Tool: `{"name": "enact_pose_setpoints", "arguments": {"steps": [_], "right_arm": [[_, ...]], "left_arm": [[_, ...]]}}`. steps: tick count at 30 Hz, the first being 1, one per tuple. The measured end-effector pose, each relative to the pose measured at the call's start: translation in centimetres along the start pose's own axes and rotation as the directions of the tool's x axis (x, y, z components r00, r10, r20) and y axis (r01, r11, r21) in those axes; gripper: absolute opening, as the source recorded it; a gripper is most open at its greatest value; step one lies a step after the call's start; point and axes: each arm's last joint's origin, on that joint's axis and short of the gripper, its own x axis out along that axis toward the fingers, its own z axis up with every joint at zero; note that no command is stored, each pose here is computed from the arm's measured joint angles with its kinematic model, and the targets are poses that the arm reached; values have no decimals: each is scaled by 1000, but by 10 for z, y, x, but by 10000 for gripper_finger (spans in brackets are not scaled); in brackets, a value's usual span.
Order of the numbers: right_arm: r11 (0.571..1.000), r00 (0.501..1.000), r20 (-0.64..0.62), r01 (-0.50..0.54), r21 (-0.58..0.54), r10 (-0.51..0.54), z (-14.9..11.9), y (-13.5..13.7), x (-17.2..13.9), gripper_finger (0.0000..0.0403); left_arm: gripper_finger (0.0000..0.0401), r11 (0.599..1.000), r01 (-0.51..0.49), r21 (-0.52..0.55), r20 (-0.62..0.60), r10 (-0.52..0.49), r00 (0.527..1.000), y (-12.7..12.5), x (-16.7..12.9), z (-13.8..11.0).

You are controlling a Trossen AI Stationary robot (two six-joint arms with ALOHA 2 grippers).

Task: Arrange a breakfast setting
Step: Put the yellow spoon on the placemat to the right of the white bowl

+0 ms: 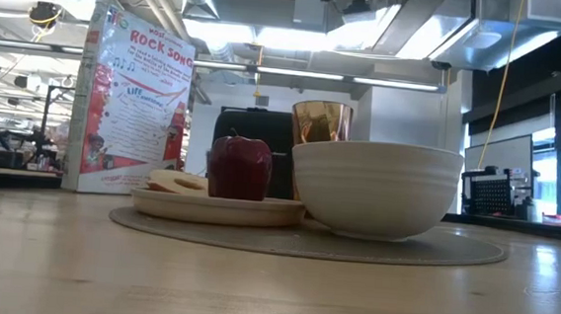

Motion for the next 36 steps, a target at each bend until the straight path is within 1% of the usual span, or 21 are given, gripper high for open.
{"name": "enact_pose_setpoints", "arguments": {"steps": [2,5,8,10,11,14,17,19,22,26,29,31,33,34,36], "right_arm": [[1000,1000,-21,-12,0,12,0,0,-1,3],[1000,997,-71,-1,12,1,3,-7,-6,2],[1000,990,-141,12,8,-11,9,-11,-16,1],[1000,981,-191,23,2,-23,13,-14,-26,1],[1000,975,-220,28,-1,-27,15,-15,-31,1],[998,949,-309,59,-11,-59,17,-19,-46,1],[995,916,-388,92,-36,-99,16,-22,-60,1],[997,889,-450,72,-38,-81,14,-23,-69,1],[1000,842,-538,29,-2,-25,9,-25,-76,0],[1000,804,-595,-2,10,8,0,-22,-77,0],[999,791,-612,-33,-22,12,-7,-16,-73,0],[997,780,-625,-64,-30,31,-12,-10,-70,0],[995,770,-637,-85,-45,37,-16,-7,-69,0],[995,762,-647,-87,-53,32,-19,-5,-68,0],[993,751,-660,-74,-89,-3,-25,-2,-67,0]], "left_arm": [[44,1000,12,24,-6,-11,1000,0,1,-1],[65,995,22,94,-28,-20,999,1,0,-5],[100,980,41,194,-78,-26,997,1,-6,-14],[128,961,63,268,-118,-32,993,4,-13,-18],[142,955,73,288,-135,-35,990,5,-16,-19],[182,949,81,305,-161,-33,986,10,-26,-15],[212,946,112,303,-179,-59,982,12,-31,-11],[224,944,172,280,-212,-114,971,11,-31,-10],[229,940,262,218,-270,-200,942,12,-21,-11],[227,922,374,102,-393,-308,867,14,14,-29],[227,903,430,-14,-515,-375,771,16,41,-53],[226,887,447,-114,-593,-422,686,19,56,-67],[226,859,461,-221,-657,-480,581,20,70,-83],[226,847,456,-272,-686,-503,526,21,76,-92],[226,838,422,-345,-740,-520,427,23,85,-110]]}}
